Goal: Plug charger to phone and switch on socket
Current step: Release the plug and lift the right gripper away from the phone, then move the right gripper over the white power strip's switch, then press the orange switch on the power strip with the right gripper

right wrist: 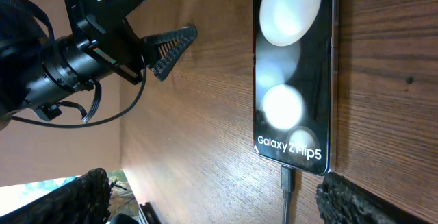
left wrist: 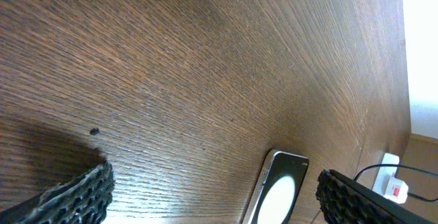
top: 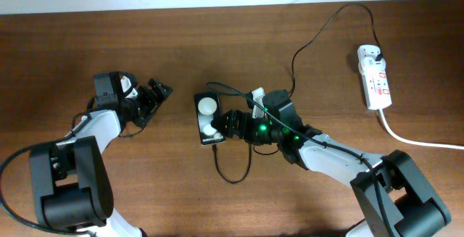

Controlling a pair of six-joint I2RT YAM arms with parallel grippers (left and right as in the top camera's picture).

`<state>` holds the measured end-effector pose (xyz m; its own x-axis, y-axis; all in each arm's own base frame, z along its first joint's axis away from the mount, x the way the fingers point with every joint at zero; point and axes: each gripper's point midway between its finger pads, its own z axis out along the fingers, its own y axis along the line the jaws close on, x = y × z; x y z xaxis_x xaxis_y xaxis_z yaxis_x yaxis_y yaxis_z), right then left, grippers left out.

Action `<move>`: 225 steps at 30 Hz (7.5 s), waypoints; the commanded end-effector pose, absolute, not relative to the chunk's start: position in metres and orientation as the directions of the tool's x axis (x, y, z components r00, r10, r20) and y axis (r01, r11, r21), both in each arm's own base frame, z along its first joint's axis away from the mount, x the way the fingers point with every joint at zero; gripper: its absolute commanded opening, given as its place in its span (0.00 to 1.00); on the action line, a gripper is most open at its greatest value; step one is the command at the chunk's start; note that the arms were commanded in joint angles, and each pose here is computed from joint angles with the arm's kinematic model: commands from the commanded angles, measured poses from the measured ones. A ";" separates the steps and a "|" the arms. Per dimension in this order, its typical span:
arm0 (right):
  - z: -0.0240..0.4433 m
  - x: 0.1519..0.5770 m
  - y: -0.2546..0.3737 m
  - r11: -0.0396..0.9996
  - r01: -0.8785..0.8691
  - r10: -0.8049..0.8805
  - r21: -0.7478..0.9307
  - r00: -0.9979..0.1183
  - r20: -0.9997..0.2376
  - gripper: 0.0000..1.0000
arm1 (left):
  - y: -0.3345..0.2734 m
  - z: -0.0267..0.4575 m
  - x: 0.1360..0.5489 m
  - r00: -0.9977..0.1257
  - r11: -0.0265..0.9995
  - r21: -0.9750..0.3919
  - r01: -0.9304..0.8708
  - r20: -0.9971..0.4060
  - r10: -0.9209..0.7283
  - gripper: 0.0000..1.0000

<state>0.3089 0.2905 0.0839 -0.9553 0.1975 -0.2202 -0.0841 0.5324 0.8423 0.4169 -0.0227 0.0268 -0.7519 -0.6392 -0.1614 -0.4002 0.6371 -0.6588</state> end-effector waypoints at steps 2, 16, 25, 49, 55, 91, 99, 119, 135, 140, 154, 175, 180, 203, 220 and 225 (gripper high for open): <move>0.094 0.314 0.290 0.527 -0.114 0.202 0.842 -0.946 -0.255 0.99 | -0.012 0.004 0.403 -0.741 0.649 -0.599 -0.469 -0.133 -0.658 0.99; 0.075 0.330 0.269 0.664 -0.141 0.223 0.735 -0.900 -0.374 0.99 | -0.012 0.004 0.403 -0.741 0.649 -0.600 -0.469 -0.133 -0.658 0.99; 0.104 0.328 0.200 0.813 -0.018 0.247 0.583 -0.895 -0.372 0.99 | -0.012 0.004 0.403 -0.741 0.649 -0.600 -0.469 -0.133 -0.658 0.99; 0.246 0.326 0.099 0.955 0.234 0.290 0.182 -0.865 -0.410 0.99 | -0.012 0.004 0.403 -0.741 0.649 -0.600 -0.469 -0.133 -0.658 0.99; 0.244 0.326 0.099 0.956 0.234 0.288 0.178 -0.867 -0.406 0.99 | -0.012 0.004 0.403 -0.741 0.649 -0.600 -0.469 -0.133 -0.658 0.99; 0.138 0.354 -0.015 0.775 0.626 0.625 -0.082 -0.779 -0.044 0.99 | -0.012 0.004 0.403 -0.741 0.649 -0.600 -0.469 -0.133 -0.658 0.99; 0.140 0.372 -0.091 0.555 0.831 0.829 0.036 -0.550 -0.104 0.99 | -0.012 0.004 0.403 -0.741 0.649 -0.600 -0.469 -0.133 -0.658 0.99; 0.052 0.424 -0.190 0.275 0.961 0.920 0.021 -0.257 -0.296 0.98 | -0.012 0.004 0.404 -0.741 0.649 -0.600 -0.468 -0.133 -0.658 0.99; 0.020 0.442 -0.189 0.281 0.958 0.927 0.060 -0.255 -0.275 0.99 | -0.012 0.004 0.404 -0.741 0.649 -0.600 -0.468 -0.133 -0.658 0.99; 0.002 0.440 -0.189 0.278 0.960 0.932 0.041 -0.259 -0.252 0.99 | -0.012 0.004 0.404 -0.741 0.649 -0.600 -0.468 -0.133 -0.658 0.99; -0.002 0.449 -0.144 0.432 0.886 0.901 0.167 -0.430 -0.050 0.99 | -0.012 0.004 0.404 -0.741 0.649 -0.600 -0.468 -0.133 -0.658 0.99; -0.001 0.447 -0.131 0.503 0.843 0.859 0.192 -0.512 -0.003 0.99 | -0.012 0.004 0.404 -0.741 0.649 -0.600 -0.468 -0.133 -0.658 0.99; -0.002 0.440 -0.130 0.701 0.692 0.706 0.173 -0.708 -0.025 0.99 | -0.012 0.004 0.404 -0.741 0.649 -0.600 -0.468 -0.133 -0.658 0.99; -0.003 0.437 -0.150 0.760 0.646 0.650 0.069 -0.754 -0.097 0.99 | -0.012 0.004 0.404 -0.741 0.649 -0.600 -0.468 -0.133 -0.658 0.99; -0.003 0.437 -0.150 0.760 0.646 0.650 0.069 -0.754 -0.097 0.99 | -0.013 0.004 0.403 -0.742 0.648 -0.598 -0.471 -0.129 -0.658 0.99; -0.003 0.437 -0.150 0.760 0.646 0.650 0.069 -0.754 -0.097 0.99 | -0.013 0.003 0.402 -0.742 0.648 -0.597 -0.473 -0.126 -0.658 0.99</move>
